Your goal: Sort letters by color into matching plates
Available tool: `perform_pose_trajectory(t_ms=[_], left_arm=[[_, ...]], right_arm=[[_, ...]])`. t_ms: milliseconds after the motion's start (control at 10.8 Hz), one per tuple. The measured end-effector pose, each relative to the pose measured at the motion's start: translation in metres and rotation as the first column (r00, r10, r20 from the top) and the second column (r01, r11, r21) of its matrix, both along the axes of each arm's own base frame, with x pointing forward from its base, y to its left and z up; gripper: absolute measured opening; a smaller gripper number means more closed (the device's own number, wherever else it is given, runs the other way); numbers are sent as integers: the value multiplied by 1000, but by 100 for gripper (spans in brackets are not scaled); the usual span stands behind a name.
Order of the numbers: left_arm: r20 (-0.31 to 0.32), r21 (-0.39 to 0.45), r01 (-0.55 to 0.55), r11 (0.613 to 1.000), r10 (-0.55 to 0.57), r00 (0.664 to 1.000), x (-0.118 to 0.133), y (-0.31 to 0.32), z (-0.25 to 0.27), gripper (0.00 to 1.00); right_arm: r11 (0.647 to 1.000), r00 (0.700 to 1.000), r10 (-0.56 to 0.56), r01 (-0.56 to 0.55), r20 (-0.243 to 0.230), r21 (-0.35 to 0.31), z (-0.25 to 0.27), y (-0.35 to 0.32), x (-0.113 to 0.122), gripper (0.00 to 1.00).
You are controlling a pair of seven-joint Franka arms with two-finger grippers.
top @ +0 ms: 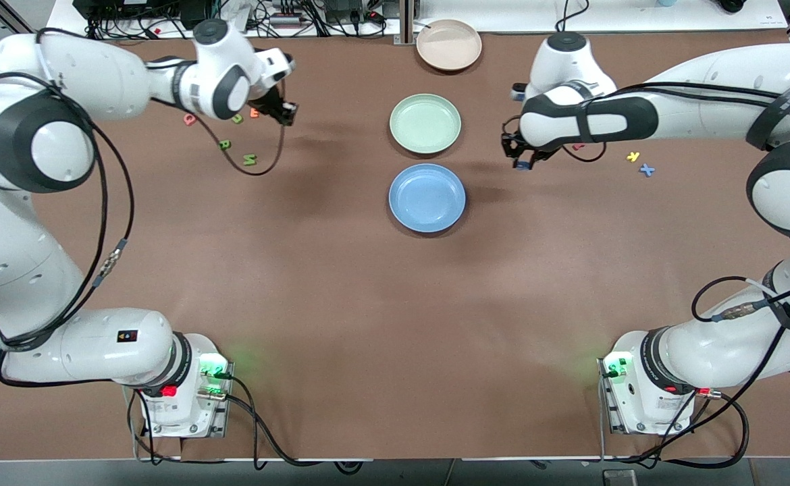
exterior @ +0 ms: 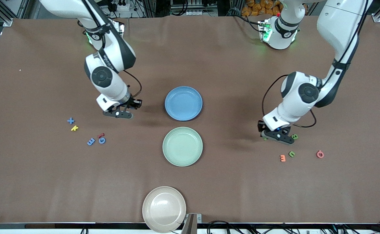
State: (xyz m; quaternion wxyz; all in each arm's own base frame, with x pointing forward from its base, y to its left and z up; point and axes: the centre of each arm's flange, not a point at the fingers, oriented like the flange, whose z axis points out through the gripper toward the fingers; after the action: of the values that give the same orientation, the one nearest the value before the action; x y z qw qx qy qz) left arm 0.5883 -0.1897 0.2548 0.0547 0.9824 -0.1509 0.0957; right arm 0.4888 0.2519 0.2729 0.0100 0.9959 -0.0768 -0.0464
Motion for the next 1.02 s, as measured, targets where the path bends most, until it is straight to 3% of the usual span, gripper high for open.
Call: perform_pose_trajectory(t_ms=[185, 463, 1019], left_arm=[[-10, -65, -120, 991, 120, 993, 5, -58, 4, 28], [-65, -174, -331, 927, 325, 944, -11, -165, 20, 28], [-111, -306, -464, 831, 453, 885, 4, -232, 19, 28]], right_arm=[[998, 998, -66, 66, 12, 6, 3, 38, -6, 37], [991, 991, -135, 135, 1, 4, -10, 96, -27, 37], [970, 970, -241, 241, -7, 19, -44, 151, -47, 37]])
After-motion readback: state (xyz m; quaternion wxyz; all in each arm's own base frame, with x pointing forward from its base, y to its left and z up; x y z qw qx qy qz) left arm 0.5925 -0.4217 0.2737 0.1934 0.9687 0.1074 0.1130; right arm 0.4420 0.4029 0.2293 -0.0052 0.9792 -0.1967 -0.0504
